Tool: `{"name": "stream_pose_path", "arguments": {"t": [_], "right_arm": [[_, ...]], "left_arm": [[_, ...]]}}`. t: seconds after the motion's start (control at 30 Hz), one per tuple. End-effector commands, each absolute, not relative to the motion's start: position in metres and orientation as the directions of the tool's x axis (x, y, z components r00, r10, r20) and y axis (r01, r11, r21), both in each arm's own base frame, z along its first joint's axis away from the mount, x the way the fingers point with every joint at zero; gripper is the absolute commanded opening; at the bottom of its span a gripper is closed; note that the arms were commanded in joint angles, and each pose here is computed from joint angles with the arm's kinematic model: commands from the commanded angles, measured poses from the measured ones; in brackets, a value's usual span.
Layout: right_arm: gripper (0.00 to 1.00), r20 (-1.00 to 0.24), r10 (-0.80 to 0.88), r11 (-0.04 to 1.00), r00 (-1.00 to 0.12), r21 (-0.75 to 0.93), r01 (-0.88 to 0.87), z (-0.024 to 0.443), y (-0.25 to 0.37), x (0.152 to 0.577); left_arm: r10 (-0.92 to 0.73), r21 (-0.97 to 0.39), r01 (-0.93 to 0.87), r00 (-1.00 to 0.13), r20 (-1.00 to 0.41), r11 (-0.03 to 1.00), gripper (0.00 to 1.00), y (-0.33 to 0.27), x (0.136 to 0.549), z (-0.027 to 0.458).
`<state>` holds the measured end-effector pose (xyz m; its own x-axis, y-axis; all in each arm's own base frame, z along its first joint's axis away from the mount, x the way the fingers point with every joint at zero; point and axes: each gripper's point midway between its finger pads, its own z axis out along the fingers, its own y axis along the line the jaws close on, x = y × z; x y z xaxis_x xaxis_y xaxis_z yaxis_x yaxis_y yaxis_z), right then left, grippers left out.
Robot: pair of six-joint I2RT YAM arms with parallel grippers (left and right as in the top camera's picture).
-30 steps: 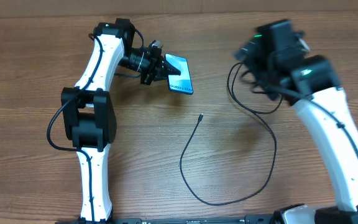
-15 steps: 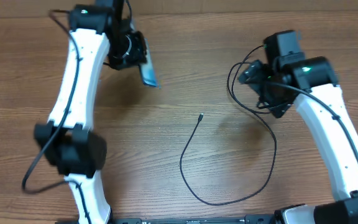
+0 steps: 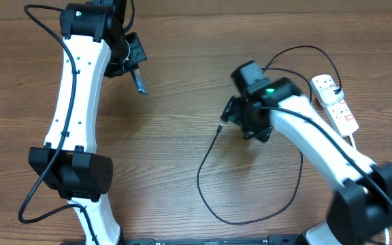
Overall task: Plug charger to phone and switch on socket
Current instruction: 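Withdraw the right gripper and lower it toward the cable connector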
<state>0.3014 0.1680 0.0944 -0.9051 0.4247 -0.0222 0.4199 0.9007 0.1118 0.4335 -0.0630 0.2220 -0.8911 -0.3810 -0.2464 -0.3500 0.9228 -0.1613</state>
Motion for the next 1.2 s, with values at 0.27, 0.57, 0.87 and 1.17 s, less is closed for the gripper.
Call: {"name": "stream_pose_path", "arguments": {"t": [0.27,0.57,0.87,1.17], "right_arm": [[0.80,0.048,0.376,0.918,-0.925,0.117,0.379,0.060,0.197,0.335],[0.72,0.049,0.404,0.914,-0.914,0.030,0.405,0.029,0.218,0.321],[0.61,-0.025,0.442,0.897,-0.897,-0.018,0.442,0.022,0.210,0.329],[0.56,-0.042,0.434,0.901,-0.900,0.010,0.434,0.021,0.217,0.334]], "left_arm": [[-0.396,-0.159,-0.366,-0.879,-0.265,0.917,0.04,-0.061,0.436,0.225],[-0.413,-0.165,-0.381,-0.872,-0.263,0.910,0.04,-0.061,0.436,0.225],[-0.413,-0.165,-0.381,-0.872,-0.263,0.910,0.04,-0.061,0.436,0.225],[-0.413,-0.161,-0.382,-0.874,-0.257,0.910,0.04,-0.061,0.435,0.225]]}}
